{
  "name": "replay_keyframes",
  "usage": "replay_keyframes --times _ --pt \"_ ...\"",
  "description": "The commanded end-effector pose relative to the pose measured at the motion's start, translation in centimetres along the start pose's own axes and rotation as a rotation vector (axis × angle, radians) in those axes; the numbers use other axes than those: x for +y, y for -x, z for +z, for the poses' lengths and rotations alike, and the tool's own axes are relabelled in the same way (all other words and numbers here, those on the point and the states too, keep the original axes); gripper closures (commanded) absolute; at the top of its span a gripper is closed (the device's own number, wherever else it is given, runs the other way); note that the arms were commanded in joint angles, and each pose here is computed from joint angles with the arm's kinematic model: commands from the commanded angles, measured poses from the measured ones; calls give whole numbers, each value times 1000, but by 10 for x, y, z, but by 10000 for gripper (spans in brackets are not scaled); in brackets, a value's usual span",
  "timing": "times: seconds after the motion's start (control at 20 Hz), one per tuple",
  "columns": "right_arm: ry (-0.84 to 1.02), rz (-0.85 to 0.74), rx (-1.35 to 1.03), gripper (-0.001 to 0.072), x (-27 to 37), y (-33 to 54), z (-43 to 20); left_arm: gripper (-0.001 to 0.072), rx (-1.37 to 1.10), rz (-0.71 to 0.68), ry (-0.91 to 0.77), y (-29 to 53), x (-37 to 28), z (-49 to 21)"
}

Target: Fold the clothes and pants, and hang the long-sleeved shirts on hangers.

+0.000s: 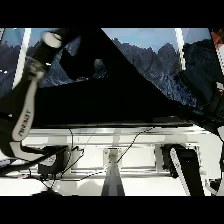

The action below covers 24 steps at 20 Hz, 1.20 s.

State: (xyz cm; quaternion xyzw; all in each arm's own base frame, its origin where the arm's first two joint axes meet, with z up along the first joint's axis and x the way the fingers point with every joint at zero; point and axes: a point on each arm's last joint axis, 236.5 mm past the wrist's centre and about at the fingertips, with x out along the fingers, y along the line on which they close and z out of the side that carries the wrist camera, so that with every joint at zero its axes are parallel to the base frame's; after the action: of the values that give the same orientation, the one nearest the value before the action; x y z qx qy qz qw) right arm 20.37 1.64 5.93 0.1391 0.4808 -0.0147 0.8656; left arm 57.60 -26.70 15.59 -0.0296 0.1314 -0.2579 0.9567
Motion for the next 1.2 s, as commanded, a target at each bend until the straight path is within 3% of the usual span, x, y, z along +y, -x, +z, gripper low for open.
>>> replay_keyframes --times 0.0,0.15,0.2,0.3,0.35,0.55,0.75,1.0,1.15 --pt "-15 -4 9 691 -3 -11 -5 700 21 -35 -15 -35 -64 -49" --pt "-15 -6 5 691 -4 -12 -4 693 27 -57 -34 -45 -99 -71" --pt "-15 -6 -1 691 -4 -13 -3 590 18 -44 -34 -47 -97 -72" --pt "-15 -5 -8 691 -4 -13 -2 108 8 -24 -7 -47 -86 -67" --pt "-14 -6 -9 692 -4 -13 -1 66 15 -20 31 -45 -75 -64" --pt "0 -37 -15 691 -12 -12 0 66 155 -64 227 -12 -7 -54" --pt "10 -50 -94 691 -14 -11 19 75 357 -57 294 47 87 -77" --pt "11 -43 -147 691 -13 -10 31 74 631 233 418 111 209 -161" --pt "11 -43 -148 691 -13 -10 31 74 647 271 574 108 228 -192"
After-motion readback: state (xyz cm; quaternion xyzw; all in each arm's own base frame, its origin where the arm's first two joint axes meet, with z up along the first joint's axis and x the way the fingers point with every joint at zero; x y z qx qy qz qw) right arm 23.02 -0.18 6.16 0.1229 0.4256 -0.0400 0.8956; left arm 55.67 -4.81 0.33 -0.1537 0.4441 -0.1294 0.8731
